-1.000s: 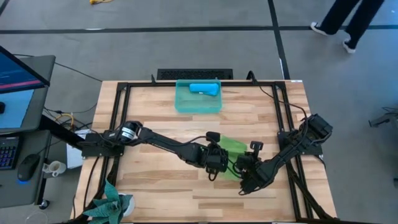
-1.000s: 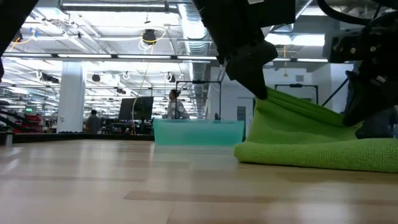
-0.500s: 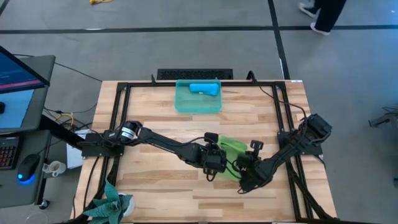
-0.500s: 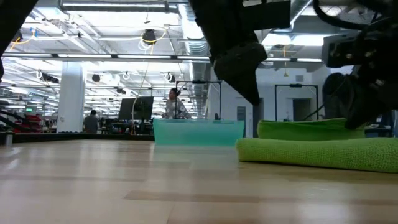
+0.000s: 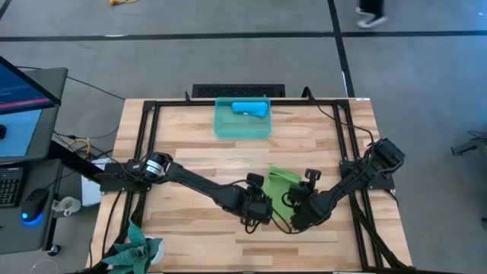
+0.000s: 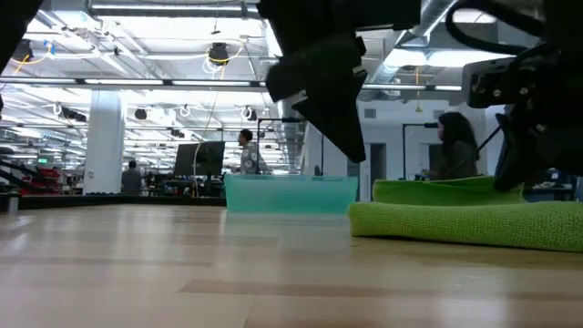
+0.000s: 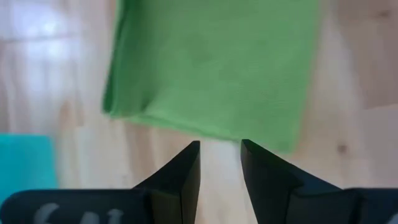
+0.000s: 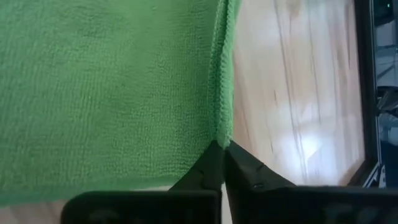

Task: Roll microfiber towels into tight, uniform cylinder then place into a basket
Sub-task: Fold the green microfiber cloth, then roll the green microfiber cloth

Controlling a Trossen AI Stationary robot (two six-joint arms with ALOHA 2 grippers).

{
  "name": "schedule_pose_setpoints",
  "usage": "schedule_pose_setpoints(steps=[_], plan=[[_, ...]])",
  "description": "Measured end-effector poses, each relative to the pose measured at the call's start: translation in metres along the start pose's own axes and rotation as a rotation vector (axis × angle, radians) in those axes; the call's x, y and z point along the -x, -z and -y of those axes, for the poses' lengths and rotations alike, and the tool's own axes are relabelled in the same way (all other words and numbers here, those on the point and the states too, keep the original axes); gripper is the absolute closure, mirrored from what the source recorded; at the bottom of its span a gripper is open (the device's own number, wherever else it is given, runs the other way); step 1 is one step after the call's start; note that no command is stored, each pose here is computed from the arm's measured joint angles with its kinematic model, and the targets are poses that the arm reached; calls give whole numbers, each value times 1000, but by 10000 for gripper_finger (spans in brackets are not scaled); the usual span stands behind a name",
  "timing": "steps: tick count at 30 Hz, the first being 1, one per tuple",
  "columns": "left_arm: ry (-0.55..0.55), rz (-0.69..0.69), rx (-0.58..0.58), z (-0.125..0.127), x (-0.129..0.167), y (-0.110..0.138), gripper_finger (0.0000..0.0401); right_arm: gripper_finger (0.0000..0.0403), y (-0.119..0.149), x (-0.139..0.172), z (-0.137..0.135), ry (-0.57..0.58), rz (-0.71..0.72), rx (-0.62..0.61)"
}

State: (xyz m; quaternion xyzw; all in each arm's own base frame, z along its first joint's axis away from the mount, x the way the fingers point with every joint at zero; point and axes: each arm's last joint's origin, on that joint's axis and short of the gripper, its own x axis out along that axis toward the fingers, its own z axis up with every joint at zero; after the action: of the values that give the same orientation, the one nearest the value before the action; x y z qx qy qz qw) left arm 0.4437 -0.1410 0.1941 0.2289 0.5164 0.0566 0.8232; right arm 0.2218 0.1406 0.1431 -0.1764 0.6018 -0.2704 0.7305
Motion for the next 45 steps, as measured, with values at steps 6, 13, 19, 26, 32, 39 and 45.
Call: schedule_pose_setpoints(steps=[6, 13, 19, 26, 32, 39, 45], plan=[[90, 51, -5, 10, 4, -5, 291, 333, -6, -6, 5, 9, -12, -23], [144, 142, -28, 10, 5, -14, 291, 265, -8, -8, 12, 31, -45, -28], [158, 174, -50, 11, 5, -16, 291, 243, -1, 9, 22, 156, -82, -31], [173, 184, -51, 12, 6, -17, 291, 248, 33, 52, 32, 127, 77, -144], [212, 308, -56, 27, -11, -14, 291, 262, 65, 75, 41, -65, 255, -273], [212, 325, -52, 27, -22, -8, 292, 265, 82, 78, 47, -179, 413, -308], [181, 344, -24, 3, -32, -11, 292, 266, 82, 75, 47, -205, 434, -338]])
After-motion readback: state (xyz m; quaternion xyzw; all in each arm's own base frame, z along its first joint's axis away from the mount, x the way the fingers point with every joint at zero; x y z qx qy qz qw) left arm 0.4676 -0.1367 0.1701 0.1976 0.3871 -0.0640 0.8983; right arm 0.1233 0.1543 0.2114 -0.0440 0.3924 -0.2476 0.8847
